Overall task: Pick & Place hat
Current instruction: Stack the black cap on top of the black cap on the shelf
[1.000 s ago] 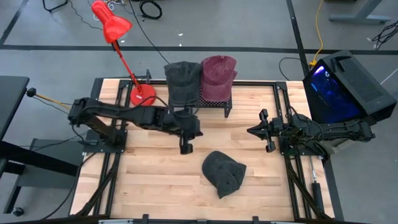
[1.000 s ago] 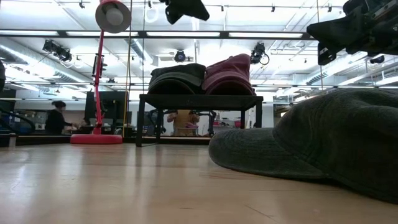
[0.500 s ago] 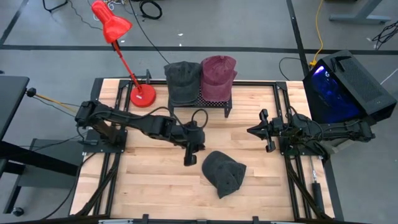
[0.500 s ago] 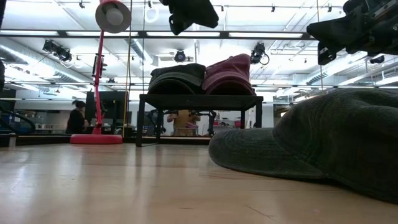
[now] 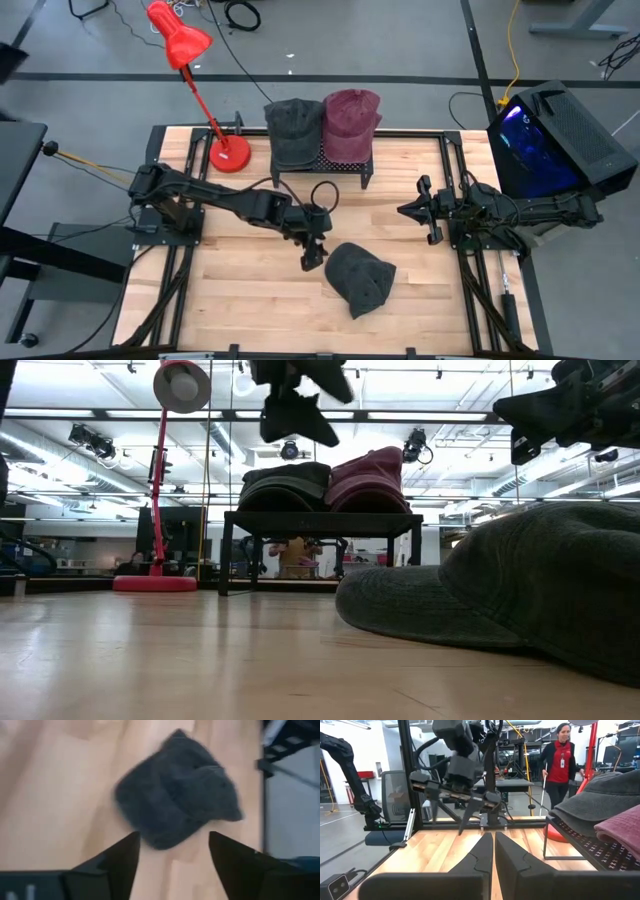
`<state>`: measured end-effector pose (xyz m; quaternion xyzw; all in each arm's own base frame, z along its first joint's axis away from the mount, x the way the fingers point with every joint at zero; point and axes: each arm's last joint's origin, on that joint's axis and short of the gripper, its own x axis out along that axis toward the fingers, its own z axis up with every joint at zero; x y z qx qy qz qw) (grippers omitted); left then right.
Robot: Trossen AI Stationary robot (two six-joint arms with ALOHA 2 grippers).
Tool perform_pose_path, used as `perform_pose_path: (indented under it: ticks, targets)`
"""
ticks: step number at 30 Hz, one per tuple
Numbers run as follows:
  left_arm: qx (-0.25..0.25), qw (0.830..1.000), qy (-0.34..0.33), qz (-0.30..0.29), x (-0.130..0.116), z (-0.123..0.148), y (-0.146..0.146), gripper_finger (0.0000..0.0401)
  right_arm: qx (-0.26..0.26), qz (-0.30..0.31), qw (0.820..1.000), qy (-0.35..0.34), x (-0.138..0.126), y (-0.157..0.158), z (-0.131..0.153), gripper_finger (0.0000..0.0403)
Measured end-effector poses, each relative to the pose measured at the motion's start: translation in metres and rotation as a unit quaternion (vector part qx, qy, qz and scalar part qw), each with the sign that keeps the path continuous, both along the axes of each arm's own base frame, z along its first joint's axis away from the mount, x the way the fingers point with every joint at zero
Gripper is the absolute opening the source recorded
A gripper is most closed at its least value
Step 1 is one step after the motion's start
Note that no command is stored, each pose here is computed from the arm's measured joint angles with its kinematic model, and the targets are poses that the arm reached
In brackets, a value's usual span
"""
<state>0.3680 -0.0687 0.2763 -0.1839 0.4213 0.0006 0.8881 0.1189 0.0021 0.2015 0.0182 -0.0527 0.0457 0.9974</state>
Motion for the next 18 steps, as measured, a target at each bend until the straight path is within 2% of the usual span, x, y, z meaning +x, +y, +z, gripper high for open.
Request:
perform_pose_path:
  ticks: [3, 6, 18]
  targets:
    - [-0.023, 1.000, 0.007, -0.008, 0.003, -0.006, -0.002, 0.0275, 0.000, 0.000, 1.000, 0.000, 0.000, 0.000, 0.000, 0.0023]
    - [-0.047, 0.999, 0.020, -0.009, 0.004, -0.020, -0.004, 0.0290, 0.000, 0.000, 1.000, -0.001, 0.000, 0.000, 0.000, 0.0022]
    - [-0.111, 0.992, 0.013, 0.061, 0.001, -0.059, -0.001, 0.0292, 0.000, 0.000, 1.000, -0.001, 0.000, 0.000, 0.000, 0.0023]
